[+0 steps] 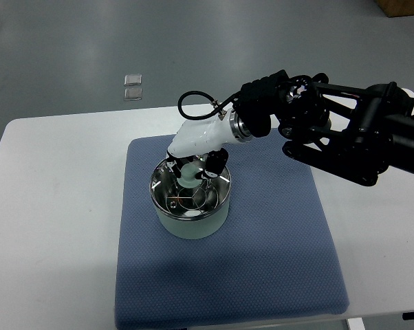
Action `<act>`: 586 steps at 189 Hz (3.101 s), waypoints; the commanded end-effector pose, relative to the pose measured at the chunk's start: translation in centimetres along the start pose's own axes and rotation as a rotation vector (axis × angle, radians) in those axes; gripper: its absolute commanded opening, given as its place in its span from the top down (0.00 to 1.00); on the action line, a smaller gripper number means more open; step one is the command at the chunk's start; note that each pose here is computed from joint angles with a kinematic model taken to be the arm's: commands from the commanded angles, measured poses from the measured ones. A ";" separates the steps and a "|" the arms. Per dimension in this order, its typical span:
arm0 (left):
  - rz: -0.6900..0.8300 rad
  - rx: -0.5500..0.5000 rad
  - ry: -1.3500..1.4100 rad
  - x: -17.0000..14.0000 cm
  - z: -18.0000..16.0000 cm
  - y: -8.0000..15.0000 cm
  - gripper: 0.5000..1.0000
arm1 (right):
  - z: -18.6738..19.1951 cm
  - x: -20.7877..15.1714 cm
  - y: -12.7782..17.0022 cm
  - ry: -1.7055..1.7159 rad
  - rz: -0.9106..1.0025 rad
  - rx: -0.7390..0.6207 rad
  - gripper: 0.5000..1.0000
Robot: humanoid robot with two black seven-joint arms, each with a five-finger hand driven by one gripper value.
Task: Open lid and place right of pot
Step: 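Lower the right hand onto the green knob and close fingers around it, then lift the glass lid off the saucepan with the right hand, then lower the lid onto the mat beside the saucepan, nearer the right hand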
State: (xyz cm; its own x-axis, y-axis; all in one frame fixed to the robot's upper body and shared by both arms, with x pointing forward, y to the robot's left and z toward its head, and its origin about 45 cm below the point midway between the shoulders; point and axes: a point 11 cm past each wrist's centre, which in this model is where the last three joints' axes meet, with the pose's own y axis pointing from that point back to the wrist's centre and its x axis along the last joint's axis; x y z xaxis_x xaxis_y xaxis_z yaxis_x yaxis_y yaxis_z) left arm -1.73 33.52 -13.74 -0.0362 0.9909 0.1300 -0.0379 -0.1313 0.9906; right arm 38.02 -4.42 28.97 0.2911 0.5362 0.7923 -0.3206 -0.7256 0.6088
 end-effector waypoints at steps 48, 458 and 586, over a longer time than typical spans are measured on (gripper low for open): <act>0.000 -0.002 0.000 0.0 0.0 0.0 0.00 | 0.2 -0.1 0.2 -0.002 0.001 -0.003 0.94; 0.000 0.000 0.000 0.0 0.0 0.0 0.00 | 11.9 -10.6 10.3 -0.287 0.019 -0.311 1.00; 0.000 0.000 0.000 0.0 0.0 0.0 0.00 | 10.1 -14.8 7.6 -0.253 -0.058 -0.277 0.42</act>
State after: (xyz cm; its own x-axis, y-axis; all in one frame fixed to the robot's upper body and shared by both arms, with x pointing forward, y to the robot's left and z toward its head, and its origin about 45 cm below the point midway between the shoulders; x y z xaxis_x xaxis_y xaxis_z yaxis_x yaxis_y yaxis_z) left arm -1.73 33.52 -13.73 -0.0362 0.9909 0.1300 -0.0385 -0.1314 0.9906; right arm 40.48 -22.20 21.43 0.5132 0.4284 0.7437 -0.5250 -0.5288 0.6669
